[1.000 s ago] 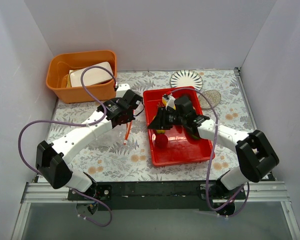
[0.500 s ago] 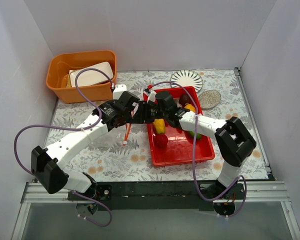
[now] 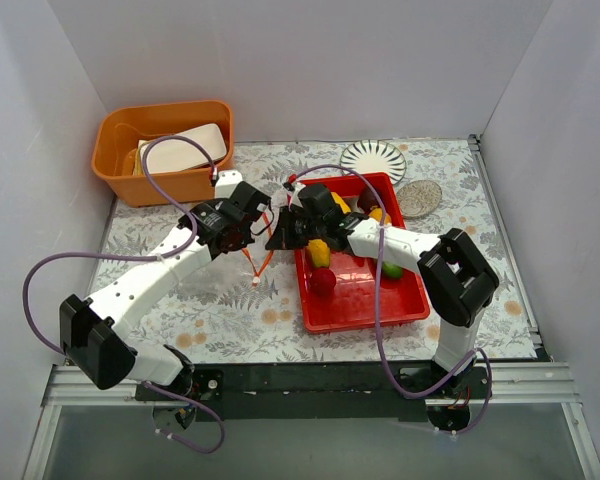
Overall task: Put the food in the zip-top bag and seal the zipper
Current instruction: Open the zipper of the food storage bag at the center of the board.
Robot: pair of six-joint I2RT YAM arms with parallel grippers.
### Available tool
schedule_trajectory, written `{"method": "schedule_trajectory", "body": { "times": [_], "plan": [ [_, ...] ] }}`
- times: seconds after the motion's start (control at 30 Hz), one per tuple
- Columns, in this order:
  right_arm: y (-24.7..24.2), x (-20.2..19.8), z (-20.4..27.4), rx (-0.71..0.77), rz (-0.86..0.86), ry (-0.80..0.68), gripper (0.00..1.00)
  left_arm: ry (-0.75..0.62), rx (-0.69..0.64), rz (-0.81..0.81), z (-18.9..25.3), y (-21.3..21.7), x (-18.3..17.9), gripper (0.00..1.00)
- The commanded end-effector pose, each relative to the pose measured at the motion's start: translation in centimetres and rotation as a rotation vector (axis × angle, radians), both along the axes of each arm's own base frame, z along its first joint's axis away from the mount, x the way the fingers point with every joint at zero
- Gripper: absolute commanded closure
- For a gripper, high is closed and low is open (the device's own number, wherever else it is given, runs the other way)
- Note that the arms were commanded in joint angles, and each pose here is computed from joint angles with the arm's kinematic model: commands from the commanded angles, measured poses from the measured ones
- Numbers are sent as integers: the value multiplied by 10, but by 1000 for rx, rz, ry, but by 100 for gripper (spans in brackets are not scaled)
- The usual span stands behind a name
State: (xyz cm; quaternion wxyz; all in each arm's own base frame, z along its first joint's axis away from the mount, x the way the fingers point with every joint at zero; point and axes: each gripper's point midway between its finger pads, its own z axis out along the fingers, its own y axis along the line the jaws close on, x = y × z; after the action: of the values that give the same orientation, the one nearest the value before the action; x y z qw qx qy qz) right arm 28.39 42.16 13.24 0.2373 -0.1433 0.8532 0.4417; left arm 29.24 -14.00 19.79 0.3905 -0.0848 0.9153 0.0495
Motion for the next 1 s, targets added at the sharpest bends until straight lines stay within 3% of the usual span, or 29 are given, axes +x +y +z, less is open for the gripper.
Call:
{"method": "schedule_trajectory", "body": {
  "times": [0.0, 0.17, 0.37, 0.57, 0.87, 0.9, 0.97],
  "plan": [
    [-7, 18, 2, -81, -60, -68, 99, 39, 90, 46, 11, 38, -13, 100],
    [-6, 18, 2, -71, -52, -77, 99, 109, 133, 29, 11, 47, -21, 100],
    [9, 9, 25, -6, 37, -132, 99, 162, 104, -63, 5, 26, -15, 100],
    [-3, 23, 6, -169, -14, -142, 99, 276, 200, -93, -1, 35, -25, 100],
    [-5, 27, -5, -214, -16, -137, 99, 238, 169, -70, 31, 40, -23, 100],
    [-1, 26, -1, -188, 0, -155, 90, 233, 162, -70, 31, 39, -23, 100],
    [2, 20, 19, -127, 35, -188, 81, 213, 147, -74, 25, 35, -18, 100]
  ]
}}
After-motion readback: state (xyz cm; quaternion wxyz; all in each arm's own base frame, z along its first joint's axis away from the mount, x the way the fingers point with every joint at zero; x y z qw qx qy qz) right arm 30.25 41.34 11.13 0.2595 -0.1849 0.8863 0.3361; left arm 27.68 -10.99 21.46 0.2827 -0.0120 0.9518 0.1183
